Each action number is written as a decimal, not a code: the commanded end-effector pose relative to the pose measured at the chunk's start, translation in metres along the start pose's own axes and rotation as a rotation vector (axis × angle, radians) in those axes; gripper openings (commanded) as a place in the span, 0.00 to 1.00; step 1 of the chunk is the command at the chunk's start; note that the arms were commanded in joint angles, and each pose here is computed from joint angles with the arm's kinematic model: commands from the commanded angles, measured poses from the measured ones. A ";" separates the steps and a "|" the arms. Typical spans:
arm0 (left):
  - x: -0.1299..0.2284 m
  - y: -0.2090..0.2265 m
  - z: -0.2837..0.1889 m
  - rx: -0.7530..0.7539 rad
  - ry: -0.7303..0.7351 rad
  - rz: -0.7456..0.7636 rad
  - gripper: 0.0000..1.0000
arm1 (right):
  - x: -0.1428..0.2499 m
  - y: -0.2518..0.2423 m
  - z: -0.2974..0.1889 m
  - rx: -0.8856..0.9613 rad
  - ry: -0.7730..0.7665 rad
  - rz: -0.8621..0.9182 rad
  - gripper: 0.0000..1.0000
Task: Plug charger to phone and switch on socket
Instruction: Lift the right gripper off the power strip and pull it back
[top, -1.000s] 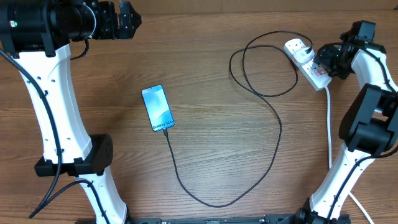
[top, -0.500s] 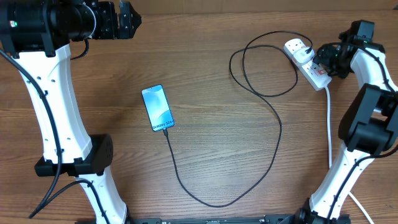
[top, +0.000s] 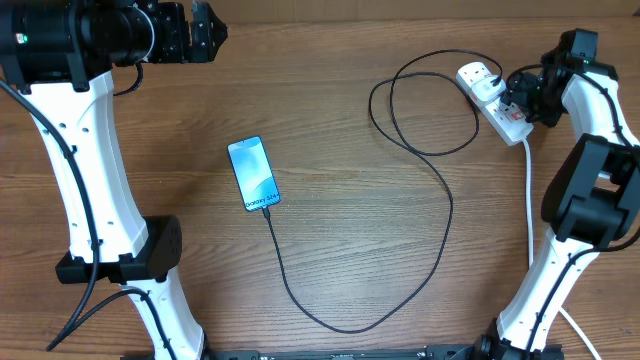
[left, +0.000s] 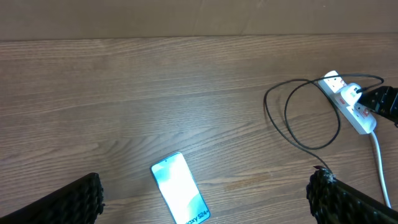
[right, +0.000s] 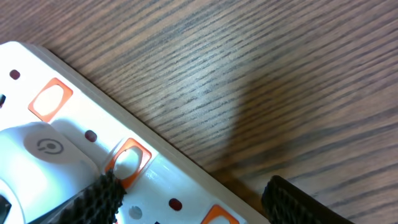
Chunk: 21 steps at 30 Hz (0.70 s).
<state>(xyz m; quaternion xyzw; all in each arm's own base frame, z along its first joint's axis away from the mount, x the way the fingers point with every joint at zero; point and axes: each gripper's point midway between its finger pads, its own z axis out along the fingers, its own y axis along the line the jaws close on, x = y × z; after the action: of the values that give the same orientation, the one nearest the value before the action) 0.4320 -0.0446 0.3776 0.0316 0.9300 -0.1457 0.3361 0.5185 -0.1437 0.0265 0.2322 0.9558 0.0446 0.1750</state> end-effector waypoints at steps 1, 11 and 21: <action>-0.004 -0.007 -0.017 0.015 -0.042 0.006 1.00 | -0.021 0.003 -0.018 0.024 -0.033 -0.023 0.76; -0.004 -0.007 -0.017 0.015 -0.042 0.006 1.00 | -0.050 0.015 -0.138 0.014 -0.104 -0.018 0.75; -0.004 -0.007 -0.017 0.015 -0.042 0.006 1.00 | -0.029 0.073 -0.276 -0.127 -0.254 -0.096 0.83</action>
<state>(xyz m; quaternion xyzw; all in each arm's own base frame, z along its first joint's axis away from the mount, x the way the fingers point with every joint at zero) 0.4321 -0.0446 0.3777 0.0317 0.9299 -0.1456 0.3362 0.4892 -0.1202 0.2268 0.2090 0.9495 0.0492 0.2288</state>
